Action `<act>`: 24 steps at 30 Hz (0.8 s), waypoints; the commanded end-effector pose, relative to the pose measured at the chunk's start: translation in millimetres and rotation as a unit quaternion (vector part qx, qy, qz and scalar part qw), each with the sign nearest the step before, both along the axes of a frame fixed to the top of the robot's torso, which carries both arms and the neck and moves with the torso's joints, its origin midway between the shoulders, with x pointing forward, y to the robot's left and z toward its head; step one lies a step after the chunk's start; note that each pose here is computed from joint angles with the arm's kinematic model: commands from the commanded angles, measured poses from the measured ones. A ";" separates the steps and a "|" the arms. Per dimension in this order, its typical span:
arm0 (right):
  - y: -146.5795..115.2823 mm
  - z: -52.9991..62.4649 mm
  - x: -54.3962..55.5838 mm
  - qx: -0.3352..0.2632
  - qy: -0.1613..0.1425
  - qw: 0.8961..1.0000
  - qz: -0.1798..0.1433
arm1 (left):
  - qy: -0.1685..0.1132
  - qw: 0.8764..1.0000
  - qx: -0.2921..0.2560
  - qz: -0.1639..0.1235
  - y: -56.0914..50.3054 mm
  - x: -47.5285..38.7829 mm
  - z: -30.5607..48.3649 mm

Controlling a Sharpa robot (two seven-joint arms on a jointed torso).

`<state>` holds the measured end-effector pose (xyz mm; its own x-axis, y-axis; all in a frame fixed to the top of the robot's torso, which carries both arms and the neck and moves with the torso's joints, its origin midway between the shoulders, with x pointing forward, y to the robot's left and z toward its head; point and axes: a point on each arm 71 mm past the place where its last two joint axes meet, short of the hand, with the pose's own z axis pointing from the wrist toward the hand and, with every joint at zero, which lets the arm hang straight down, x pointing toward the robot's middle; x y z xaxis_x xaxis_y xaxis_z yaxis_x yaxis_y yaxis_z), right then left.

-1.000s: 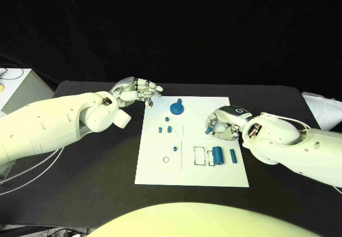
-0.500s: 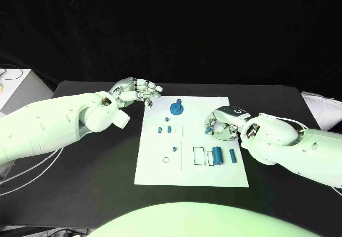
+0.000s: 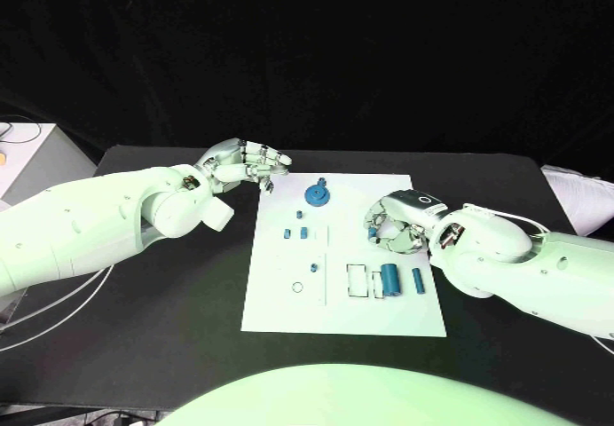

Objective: Assemble the parts on the task board

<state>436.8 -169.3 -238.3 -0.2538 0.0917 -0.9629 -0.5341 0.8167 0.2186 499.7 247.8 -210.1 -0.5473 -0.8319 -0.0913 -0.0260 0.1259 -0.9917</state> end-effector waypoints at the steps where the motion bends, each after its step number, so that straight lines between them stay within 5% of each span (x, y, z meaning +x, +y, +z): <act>1: 2.0 0.7 -0.9 0.002 -0.006 1.000 0.002 | 0.002 1.000 -0.007 -0.007 -1.8 -0.8 0.3; 24: 3.3 1.3 -2.1 -0.004 -0.023 1.000 -0.005 | 0.004 1.000 -0.006 -0.008 -2.2 -0.7 0.0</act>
